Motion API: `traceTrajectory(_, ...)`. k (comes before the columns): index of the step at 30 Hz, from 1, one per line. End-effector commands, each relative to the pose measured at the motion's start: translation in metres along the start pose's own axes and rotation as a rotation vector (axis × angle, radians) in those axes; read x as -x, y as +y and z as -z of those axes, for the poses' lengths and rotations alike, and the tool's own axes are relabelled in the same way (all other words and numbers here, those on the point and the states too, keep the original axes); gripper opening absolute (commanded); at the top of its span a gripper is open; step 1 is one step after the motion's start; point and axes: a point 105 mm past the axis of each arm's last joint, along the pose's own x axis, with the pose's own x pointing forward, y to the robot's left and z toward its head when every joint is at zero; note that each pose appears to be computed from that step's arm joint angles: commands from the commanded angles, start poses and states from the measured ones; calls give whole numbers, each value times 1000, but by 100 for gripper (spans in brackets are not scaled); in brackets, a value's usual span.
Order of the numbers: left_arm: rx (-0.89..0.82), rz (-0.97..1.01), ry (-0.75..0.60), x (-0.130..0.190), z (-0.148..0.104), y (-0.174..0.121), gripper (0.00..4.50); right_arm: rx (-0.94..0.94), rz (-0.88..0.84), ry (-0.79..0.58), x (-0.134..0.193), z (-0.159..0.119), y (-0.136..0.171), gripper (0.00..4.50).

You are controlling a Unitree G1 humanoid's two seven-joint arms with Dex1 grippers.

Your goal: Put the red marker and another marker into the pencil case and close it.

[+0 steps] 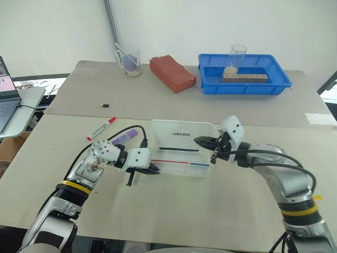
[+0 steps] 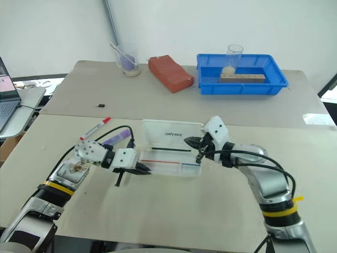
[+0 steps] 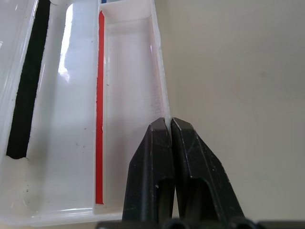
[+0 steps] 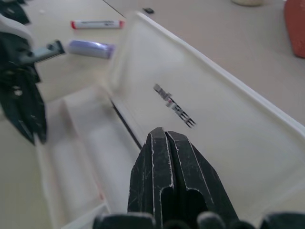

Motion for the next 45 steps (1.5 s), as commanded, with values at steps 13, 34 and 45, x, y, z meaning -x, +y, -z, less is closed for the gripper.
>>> traceTrajectory(13, -66, -27, -11, -3, -5, 15, 0, 21, 6, 90, 47, -4, 10, 329)
traceTrajectory(34, -45, 20, -11, -4, -1, 13, 142, 27, 56, 56, 43, -6, -4, 333)
traceTrajectory(45, -110, -63, -42, 28, -40, 18, 444, 31, -4, 55, 43, -13, 0, 333)
